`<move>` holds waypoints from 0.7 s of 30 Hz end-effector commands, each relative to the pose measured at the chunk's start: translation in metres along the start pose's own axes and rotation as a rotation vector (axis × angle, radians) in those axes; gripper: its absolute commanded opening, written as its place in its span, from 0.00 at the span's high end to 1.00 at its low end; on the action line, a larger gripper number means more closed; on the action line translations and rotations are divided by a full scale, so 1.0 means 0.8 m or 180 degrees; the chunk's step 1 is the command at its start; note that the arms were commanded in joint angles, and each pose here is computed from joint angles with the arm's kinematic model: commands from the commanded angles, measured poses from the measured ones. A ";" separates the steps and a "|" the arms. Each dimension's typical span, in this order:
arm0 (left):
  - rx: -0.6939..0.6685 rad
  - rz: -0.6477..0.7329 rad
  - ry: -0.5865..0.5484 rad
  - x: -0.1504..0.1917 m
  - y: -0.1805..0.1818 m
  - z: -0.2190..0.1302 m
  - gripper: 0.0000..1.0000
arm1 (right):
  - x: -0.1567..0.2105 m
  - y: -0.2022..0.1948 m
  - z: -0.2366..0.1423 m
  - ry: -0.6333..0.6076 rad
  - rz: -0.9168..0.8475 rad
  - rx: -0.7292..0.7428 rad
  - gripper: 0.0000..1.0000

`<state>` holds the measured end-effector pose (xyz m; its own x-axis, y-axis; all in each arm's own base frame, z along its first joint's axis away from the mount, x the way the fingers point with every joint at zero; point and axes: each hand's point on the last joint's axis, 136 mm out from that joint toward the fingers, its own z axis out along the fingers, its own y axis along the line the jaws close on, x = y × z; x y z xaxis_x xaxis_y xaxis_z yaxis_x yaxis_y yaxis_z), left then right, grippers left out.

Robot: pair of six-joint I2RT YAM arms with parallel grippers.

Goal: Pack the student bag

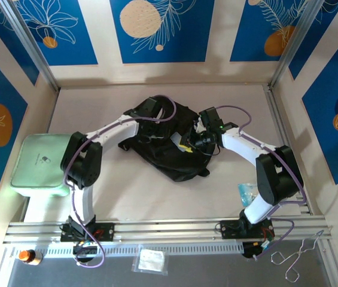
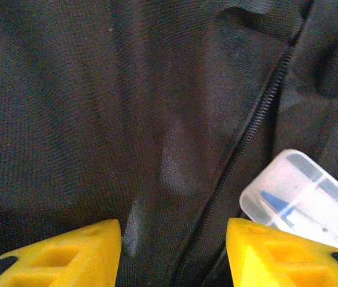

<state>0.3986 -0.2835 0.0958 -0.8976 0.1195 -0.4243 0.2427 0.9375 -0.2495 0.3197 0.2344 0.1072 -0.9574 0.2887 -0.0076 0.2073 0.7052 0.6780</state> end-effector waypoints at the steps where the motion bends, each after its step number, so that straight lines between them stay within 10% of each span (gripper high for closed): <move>1: -0.0350 -0.0157 0.0070 -0.001 0.018 0.007 0.51 | 0.021 -0.067 0.011 0.0126 0.0434 0.0624 0.93; 8: -0.0732 -0.0089 0.0101 -0.012 0.038 0.027 0.58 | 0.024 -0.067 0.015 0.0146 0.0420 0.0618 0.94; 21: -0.0704 0.0029 0.0052 -0.024 0.031 0.020 1.00 | 0.025 -0.073 0.014 0.0127 0.0422 0.0642 0.94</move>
<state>0.4210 -0.2660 0.0688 -0.9176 0.1198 -0.3789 0.1517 0.9869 -0.0554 0.3212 0.2344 0.1052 -0.9546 0.2973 -0.0204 0.2069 0.7105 0.6726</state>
